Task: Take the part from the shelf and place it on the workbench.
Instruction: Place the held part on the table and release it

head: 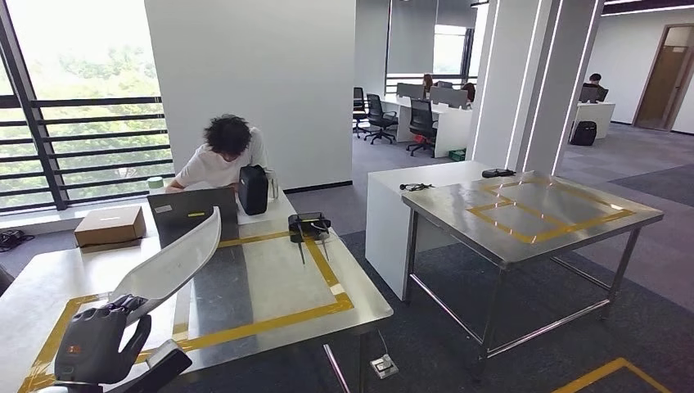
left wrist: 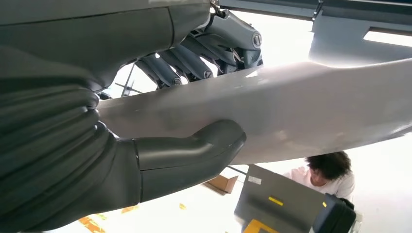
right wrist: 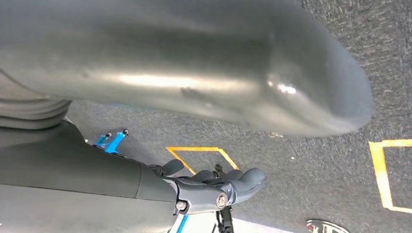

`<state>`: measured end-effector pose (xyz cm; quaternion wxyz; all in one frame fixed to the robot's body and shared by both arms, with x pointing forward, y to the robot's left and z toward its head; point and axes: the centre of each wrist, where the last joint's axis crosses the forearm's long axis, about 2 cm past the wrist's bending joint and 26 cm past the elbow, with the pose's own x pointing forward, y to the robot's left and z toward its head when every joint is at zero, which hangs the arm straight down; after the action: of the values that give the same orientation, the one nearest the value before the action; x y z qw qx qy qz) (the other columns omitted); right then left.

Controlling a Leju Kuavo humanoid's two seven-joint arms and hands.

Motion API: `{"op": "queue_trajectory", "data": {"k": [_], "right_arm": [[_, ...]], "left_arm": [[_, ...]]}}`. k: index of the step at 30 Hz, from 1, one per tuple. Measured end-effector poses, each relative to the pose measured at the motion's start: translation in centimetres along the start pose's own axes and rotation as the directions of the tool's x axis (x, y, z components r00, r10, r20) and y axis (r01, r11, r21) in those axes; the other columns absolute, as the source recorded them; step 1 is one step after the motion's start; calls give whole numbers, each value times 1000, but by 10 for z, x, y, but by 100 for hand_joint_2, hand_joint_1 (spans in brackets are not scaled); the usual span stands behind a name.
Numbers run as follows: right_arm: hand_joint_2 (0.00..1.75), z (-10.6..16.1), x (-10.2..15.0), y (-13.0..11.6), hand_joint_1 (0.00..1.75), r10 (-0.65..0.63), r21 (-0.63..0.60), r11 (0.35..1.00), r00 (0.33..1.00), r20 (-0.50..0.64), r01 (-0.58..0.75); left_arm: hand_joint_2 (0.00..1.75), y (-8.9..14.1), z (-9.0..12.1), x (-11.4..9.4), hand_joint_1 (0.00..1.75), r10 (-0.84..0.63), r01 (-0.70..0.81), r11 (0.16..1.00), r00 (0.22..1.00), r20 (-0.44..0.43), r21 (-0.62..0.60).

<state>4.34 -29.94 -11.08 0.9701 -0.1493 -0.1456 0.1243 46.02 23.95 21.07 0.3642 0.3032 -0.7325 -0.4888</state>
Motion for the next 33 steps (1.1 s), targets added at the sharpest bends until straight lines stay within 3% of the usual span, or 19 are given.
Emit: {"op": "queue_trajectory", "data": {"k": [33], "right_arm": [[0,1,-4,2,0,-7,6,1000,1000,-11,8]], "left_arm": [[175,-11,3,4,175,15,-15,999,1000,-7,-33]]}}
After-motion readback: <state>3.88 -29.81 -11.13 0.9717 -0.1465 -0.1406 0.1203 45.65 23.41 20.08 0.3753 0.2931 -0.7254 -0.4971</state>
